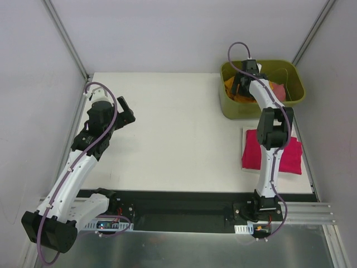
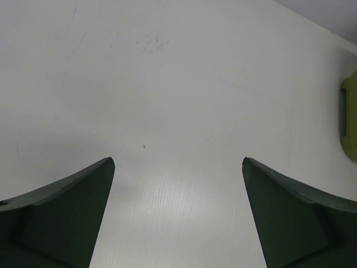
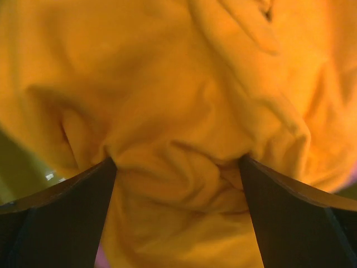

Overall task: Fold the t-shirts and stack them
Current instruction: Grab crumpled tshirt from bin with the right arm, then move the tshirt to the center of the board

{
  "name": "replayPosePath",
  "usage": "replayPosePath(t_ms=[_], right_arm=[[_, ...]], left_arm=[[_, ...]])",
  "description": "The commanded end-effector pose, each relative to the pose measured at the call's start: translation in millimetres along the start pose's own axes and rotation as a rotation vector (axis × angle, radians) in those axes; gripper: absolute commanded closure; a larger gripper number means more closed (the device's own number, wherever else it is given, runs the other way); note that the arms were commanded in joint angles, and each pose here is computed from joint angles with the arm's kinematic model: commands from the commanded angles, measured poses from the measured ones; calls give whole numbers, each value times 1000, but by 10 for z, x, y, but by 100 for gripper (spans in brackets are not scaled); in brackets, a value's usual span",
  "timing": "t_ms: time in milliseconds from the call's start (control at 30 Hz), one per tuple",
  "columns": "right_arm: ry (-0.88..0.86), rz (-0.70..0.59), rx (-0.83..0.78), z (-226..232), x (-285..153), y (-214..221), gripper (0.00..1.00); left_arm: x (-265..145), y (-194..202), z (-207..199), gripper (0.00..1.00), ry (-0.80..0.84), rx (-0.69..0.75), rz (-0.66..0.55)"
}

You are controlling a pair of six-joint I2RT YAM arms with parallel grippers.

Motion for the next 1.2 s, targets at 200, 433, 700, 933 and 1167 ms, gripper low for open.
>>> replayPosePath(t_ms=[200, 433, 700, 933, 1167], right_arm=[[-151, 62, 63, 55, 249, -77, 25], [-387, -177, 159, 18, -341, -713, 99], [-540, -582, 184, -173, -1630, -1345, 99], [-648, -736, 166, -299, -2364, -1411, 99], [-862, -884, 113, -295, -3257, -1469, 99]], left_arm=[[57, -120, -72, 1, 13, 7, -19], [31, -128, -68, 1, 18, 10, -26], [-30, -137, -50, 1, 21, -4, -48], [-48, -148, -57, 1, 29, -7, -51], [-78, -142, -66, 1, 48, -24, -52]])
Point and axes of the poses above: each gripper's point midway between its finger pads, its own x axis out along the fingers, its own z axis along the line the jaws close on, y = z × x, the point moved 10 cm from there along -x, back along the fingers, and after that the axes turned 3 degrees about x, right-handed, at the moved point
